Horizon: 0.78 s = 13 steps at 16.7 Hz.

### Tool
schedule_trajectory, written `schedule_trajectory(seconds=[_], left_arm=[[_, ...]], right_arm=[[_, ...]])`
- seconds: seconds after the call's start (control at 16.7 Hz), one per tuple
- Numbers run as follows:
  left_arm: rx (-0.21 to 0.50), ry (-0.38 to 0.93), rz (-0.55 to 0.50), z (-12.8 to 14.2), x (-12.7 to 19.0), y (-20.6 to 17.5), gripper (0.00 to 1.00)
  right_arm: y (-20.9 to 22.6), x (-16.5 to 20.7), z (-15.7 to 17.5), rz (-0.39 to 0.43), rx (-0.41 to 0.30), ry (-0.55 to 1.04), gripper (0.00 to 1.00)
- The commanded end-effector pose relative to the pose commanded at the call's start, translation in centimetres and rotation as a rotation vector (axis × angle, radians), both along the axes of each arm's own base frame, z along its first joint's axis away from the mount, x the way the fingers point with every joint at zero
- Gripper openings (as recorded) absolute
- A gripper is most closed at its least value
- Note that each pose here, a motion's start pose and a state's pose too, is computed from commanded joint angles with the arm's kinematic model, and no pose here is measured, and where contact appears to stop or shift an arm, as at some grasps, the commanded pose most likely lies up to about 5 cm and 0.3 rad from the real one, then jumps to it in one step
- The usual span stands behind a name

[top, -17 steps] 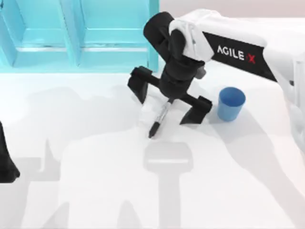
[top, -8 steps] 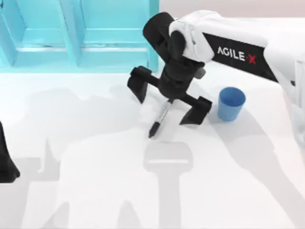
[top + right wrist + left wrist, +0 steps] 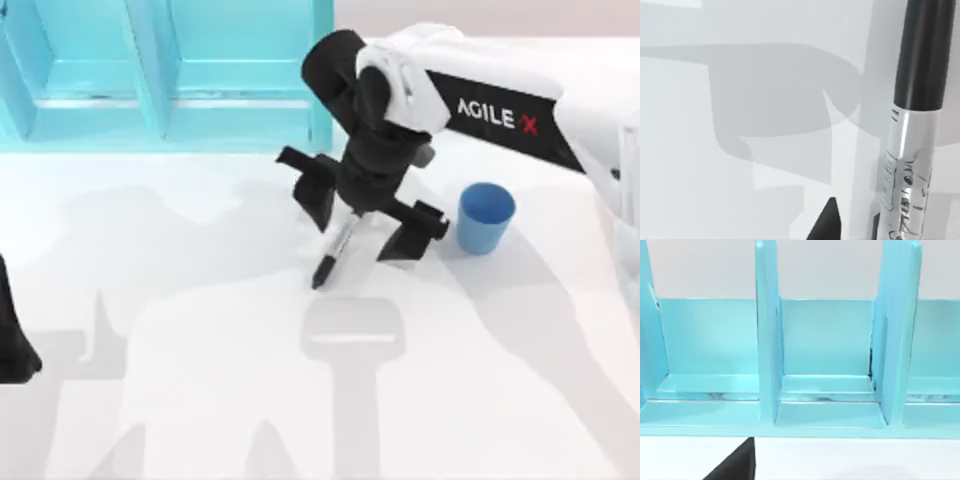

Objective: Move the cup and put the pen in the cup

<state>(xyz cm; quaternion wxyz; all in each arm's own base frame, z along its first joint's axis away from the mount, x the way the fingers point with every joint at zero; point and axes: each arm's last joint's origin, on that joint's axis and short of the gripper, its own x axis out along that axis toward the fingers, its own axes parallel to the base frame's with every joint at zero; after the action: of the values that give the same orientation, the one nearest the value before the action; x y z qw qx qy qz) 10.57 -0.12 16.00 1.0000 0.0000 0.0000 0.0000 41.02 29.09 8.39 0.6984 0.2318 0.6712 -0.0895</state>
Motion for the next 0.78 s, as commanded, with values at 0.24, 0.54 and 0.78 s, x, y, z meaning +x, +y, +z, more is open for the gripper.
schedule_trajectory(seconds=[0.24, 0.54, 0.78], left_arm=[[0.000, 0.000, 0.000, 0.0, 0.0, 0.0, 1.00], [0.000, 0.000, 0.000, 0.0, 0.0, 0.0, 1.00], [0.000, 0.000, 0.000, 0.0, 0.0, 0.0, 1.00]], right_arm=[[0.0, 0.0, 0.0, 0.000, 0.000, 0.000, 0.00], [0.0, 0.0, 0.0, 0.000, 0.000, 0.000, 0.00], [-1.1, -0.6, 3.5, 0.020, -0.040, -0.018, 0.00]])
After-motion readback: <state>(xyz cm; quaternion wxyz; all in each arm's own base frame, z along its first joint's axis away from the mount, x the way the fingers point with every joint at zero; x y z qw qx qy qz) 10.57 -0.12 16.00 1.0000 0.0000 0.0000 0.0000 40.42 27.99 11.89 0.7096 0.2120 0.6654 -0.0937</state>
